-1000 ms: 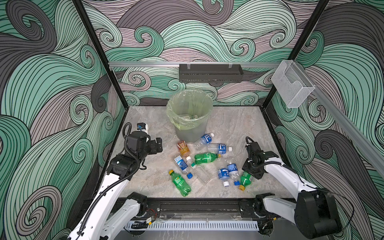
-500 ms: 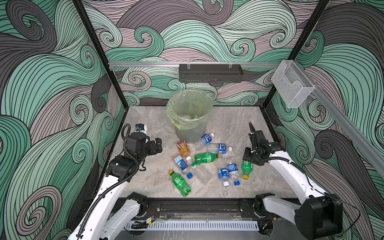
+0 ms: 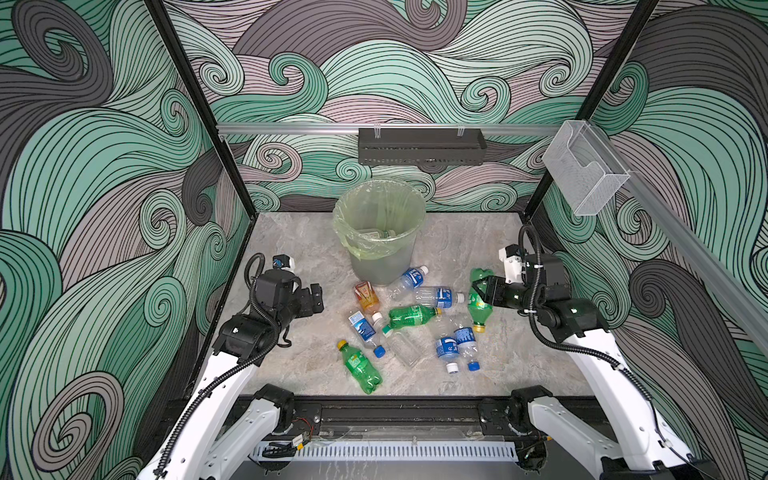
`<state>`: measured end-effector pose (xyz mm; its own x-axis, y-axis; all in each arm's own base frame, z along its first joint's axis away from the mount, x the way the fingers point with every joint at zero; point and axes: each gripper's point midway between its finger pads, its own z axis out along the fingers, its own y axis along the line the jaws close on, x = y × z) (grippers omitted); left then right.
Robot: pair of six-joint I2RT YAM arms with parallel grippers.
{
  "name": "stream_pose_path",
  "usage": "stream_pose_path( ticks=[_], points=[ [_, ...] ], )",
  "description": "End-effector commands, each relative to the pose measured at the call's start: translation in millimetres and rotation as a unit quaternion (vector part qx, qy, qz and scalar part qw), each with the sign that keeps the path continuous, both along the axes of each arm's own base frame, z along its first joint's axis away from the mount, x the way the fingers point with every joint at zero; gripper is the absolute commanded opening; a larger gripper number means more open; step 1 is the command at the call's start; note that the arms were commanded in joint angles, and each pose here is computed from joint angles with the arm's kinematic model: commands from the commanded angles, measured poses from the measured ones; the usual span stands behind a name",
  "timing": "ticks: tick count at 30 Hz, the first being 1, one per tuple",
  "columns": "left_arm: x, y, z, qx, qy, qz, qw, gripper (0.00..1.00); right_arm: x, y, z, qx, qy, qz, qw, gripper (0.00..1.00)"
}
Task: Throw the plastic bottles in the bin
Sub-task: 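Lift the green bottle with the right gripper and drop it into the bin, then withdraw the right gripper and grasp a blue-labelled clear bottle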
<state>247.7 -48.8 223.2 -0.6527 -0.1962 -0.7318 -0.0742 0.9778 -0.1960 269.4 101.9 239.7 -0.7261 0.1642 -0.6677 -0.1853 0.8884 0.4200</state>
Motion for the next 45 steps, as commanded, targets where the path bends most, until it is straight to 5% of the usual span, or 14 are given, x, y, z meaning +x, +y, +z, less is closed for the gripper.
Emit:
stream_pose_path(
  ticks=[1,6,12,17,20,30,45],
  points=[
    [-7,4,-5,0.013,0.013,-0.005,1.0,0.94,12,24,39,0.061,-0.084,0.053,0.993,0.43],
    [-9,4,-4,0.023,0.02,-0.013,0.999,0.94,29,40,102,0.09,-0.158,0.078,0.98,0.42],
    [-4,-16,1,-0.018,0.014,-0.049,0.999,0.95,88,110,202,0.088,-0.239,0.153,0.955,0.42],
    [-9,-27,4,-0.032,0.034,-0.081,0.996,0.95,164,178,212,0.06,-0.213,0.177,0.959,0.71],
    [-18,-29,6,-0.034,0.048,-0.094,0.994,0.96,178,196,201,0.056,-0.182,0.191,0.963,0.77],
    [-28,-35,6,-0.04,0.047,-0.121,0.991,0.96,117,169,203,0.035,-0.215,0.182,0.959,0.88],
    [-9,-16,1,-0.009,0.019,-0.06,0.998,0.95,4,32,27,-0.134,-0.067,0.034,0.988,0.9]
  ],
)
